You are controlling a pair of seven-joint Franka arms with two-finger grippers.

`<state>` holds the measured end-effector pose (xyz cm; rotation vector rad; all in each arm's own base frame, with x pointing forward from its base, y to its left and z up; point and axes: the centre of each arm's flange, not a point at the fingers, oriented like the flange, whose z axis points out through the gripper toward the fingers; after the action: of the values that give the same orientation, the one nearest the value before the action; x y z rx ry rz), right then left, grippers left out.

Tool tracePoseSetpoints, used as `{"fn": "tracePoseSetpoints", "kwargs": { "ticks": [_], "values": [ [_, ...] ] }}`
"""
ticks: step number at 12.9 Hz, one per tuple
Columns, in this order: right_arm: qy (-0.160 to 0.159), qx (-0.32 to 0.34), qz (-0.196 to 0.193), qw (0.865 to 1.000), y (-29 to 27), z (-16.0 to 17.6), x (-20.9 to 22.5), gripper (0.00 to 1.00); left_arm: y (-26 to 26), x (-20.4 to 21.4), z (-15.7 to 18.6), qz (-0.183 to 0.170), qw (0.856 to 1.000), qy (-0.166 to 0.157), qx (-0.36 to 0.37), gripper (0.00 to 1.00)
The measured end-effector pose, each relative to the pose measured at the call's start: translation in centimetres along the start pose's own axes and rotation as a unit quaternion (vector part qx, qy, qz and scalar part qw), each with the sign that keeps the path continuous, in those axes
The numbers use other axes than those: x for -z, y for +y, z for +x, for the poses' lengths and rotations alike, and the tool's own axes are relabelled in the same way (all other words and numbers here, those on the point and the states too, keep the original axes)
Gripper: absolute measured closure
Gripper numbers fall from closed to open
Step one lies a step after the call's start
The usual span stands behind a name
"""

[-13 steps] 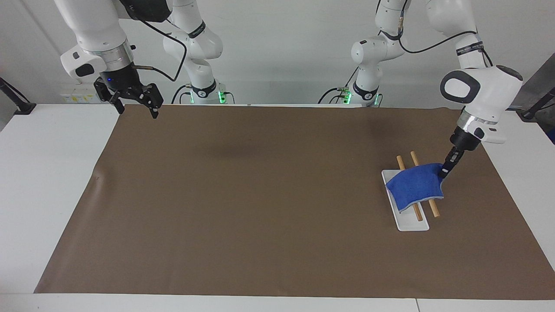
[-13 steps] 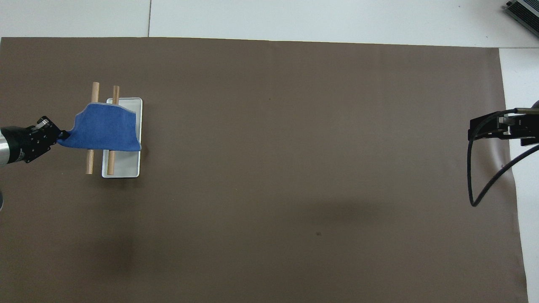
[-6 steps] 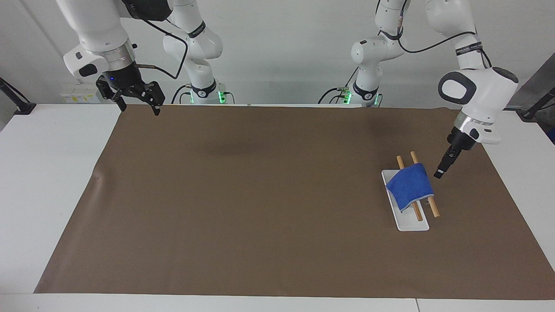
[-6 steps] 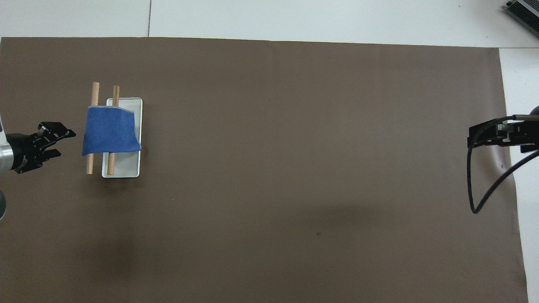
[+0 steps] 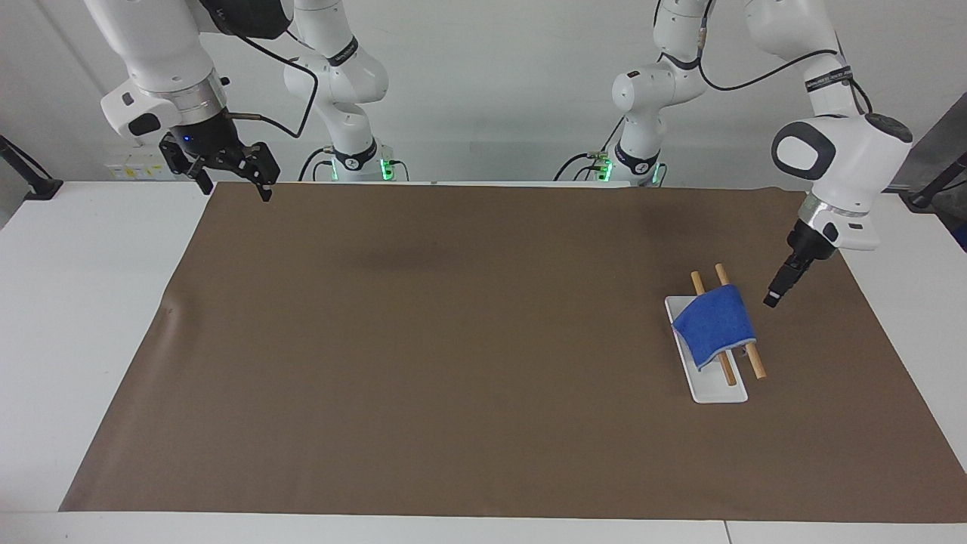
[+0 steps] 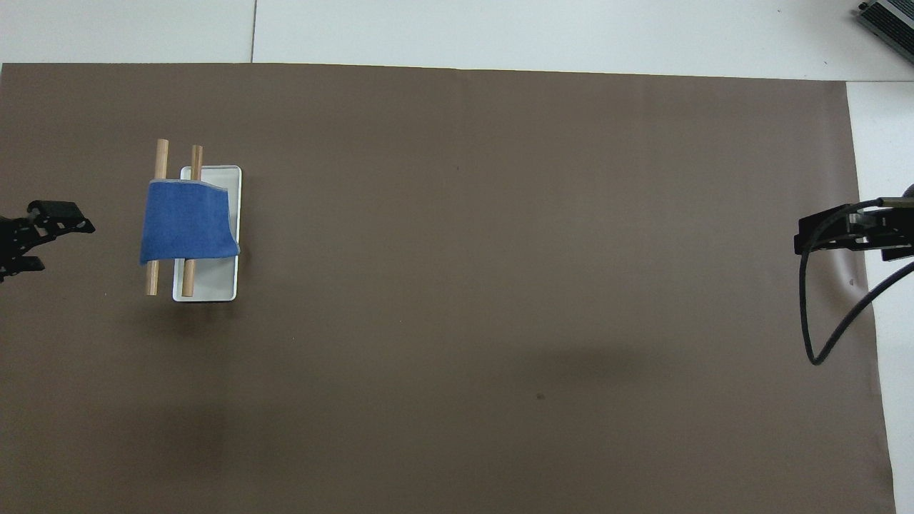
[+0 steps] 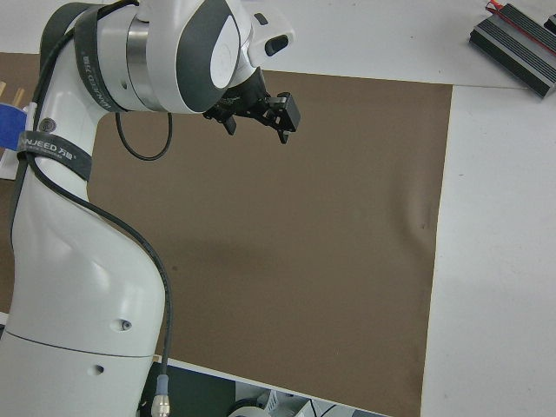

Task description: Right arm passes towel to left arm to hang

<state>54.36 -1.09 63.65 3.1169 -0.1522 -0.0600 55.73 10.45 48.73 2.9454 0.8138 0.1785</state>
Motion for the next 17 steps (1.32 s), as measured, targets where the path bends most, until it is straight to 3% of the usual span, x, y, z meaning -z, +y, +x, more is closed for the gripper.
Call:
{"fn": "tracePoseSetpoints", "kwargs": {
  "ticks": [3,6,11,17],
  "values": [
    [0.0,-0.001,0.002,1.0,0.0,0.0,0.0,0.0,1.4,5.8,0.5,0.028,0.999,-0.008,-0.028,0.01],
    [0.0,-0.005,0.002,1.0,0.5,0.0,0.0,0.0,5.5,10.1,-1.2,0.033,0.997,-0.023,-0.07,0.01],
    [-0.002,-0.01,0.003,1.0,1.1,0.1,-0.1,0.0,14.5,9.9,-6.9,0.037,0.985,-0.042,-0.163,0.0],
    [-0.002,-0.01,0.003,1.0,1.1,0.1,-0.1,0.0,15.5,9.7,-7.8,0.043,0.977,-0.048,-0.205,0.0]
  ]
}}
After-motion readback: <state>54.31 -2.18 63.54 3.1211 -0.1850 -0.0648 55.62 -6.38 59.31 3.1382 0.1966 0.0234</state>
